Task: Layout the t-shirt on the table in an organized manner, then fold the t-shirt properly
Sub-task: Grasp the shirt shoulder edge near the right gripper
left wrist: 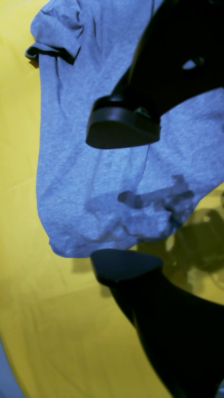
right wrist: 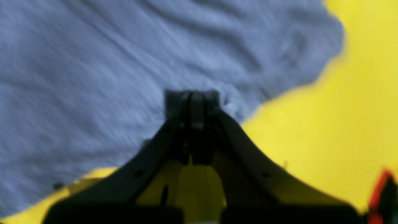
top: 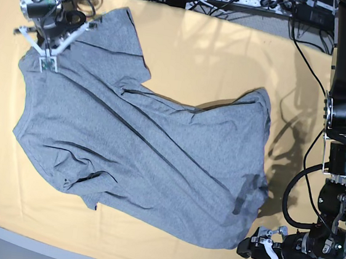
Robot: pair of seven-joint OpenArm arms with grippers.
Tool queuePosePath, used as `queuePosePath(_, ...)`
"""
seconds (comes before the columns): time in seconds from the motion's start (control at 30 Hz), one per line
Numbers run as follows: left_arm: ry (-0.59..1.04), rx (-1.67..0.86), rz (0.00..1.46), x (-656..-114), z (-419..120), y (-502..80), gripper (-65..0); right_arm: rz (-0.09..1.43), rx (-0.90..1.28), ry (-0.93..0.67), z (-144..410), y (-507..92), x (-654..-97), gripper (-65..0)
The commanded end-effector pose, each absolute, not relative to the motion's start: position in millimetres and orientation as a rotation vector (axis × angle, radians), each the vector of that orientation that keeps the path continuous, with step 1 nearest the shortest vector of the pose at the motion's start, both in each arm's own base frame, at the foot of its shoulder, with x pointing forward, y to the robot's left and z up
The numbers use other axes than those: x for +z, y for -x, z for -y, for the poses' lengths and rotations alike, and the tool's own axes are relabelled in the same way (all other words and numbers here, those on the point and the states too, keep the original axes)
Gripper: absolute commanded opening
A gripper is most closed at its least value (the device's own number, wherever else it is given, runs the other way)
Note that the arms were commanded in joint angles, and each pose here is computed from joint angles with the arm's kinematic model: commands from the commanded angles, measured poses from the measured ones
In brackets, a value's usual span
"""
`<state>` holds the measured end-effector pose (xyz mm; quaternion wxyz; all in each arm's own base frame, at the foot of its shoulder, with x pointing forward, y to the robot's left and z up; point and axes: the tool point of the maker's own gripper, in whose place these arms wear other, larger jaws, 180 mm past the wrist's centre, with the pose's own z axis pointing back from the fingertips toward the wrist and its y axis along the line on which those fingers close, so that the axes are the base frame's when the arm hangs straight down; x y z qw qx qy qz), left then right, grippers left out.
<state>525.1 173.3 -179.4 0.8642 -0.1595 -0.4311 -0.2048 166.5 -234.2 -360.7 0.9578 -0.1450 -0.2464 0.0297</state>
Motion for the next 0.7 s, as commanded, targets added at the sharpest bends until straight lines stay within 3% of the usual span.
queuePosePath(0.0, 0.34, -0.44, 0.989, -145.7, -172.6, -533.7, -15.4, 0.5, 0.046, 0.329, 241.8, -164.0, -354.8, -65.0)
queuePosePath(0.2, 0.361, -0.438, 0.997, -143.4, -169.9, -533.5, -15.4, 0.426, 0.012, 0.412, 257.7, -138.0, -359.8, -65.0)
queuePosePath(0.43, 0.372, -0.474, 0.994, -143.4, -166.7, -530.5, -15.4, 0.598, -0.071, 0.605, 292.2, -153.7, -302.3, -65.0)
queuePosePath(0.67, 0.396, -0.474, 0.998, -141.3, -163.4, -529.6, -15.4, 0.757, -0.068, 0.432, 275.5, -174.9, -292.3, -65.0)
